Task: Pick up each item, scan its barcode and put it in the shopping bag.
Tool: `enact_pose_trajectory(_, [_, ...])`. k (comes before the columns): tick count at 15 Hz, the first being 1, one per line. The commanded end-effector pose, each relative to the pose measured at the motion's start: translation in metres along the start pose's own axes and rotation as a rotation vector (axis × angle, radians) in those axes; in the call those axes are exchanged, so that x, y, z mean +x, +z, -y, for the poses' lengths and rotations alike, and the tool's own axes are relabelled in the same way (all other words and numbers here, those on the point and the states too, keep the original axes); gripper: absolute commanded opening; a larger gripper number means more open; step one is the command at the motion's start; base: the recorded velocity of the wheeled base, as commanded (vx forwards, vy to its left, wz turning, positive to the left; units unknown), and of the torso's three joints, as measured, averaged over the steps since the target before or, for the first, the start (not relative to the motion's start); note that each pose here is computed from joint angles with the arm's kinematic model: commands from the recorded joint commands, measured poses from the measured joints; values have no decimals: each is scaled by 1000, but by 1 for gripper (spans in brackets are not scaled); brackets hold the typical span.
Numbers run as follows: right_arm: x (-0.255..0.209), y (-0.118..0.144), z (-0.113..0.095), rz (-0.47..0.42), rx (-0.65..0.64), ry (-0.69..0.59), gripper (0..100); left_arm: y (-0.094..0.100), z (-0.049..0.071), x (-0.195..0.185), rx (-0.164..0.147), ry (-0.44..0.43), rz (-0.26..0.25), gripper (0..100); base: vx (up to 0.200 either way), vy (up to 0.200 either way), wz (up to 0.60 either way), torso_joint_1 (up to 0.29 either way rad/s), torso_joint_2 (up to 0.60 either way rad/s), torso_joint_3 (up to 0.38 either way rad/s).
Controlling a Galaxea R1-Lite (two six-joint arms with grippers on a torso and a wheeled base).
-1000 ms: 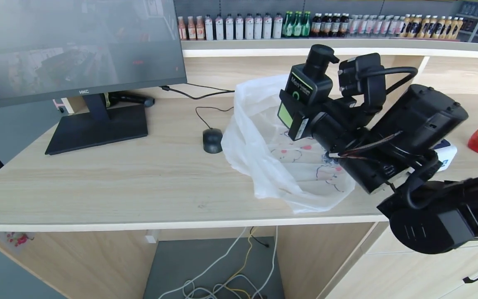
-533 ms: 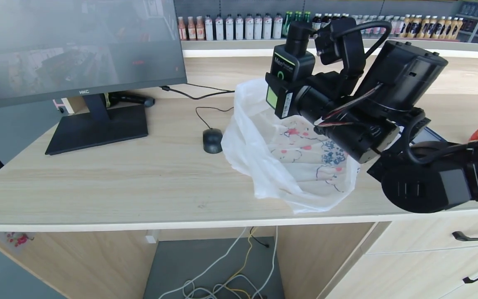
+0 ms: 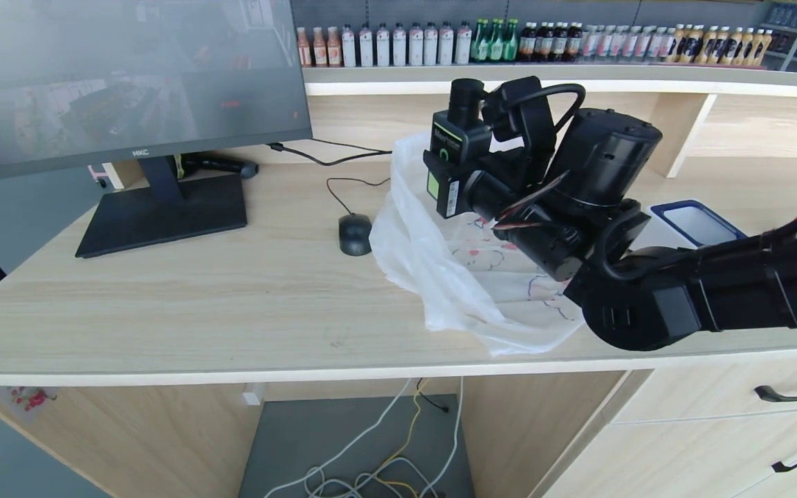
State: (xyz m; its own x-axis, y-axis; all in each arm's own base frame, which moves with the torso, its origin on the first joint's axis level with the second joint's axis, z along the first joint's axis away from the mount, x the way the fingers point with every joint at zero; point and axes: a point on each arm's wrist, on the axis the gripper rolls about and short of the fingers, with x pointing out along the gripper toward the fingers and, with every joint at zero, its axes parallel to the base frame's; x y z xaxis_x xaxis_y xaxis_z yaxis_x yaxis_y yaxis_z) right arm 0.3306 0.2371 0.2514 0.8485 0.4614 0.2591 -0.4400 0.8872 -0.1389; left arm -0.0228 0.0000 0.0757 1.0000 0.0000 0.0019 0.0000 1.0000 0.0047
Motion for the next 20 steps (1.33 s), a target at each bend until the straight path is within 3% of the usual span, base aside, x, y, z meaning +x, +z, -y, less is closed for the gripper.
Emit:
enact_pose_trajectory(1, [10,-16,3,-22,-5,-12,0,0,0,0,0,0,1,100,0,0,0,0,0,0])
enact_pose_trajectory(20, [14,-55,29,-111,45,-37,0,0,0,0,0,0,1,100,0,0,0,0,0,0])
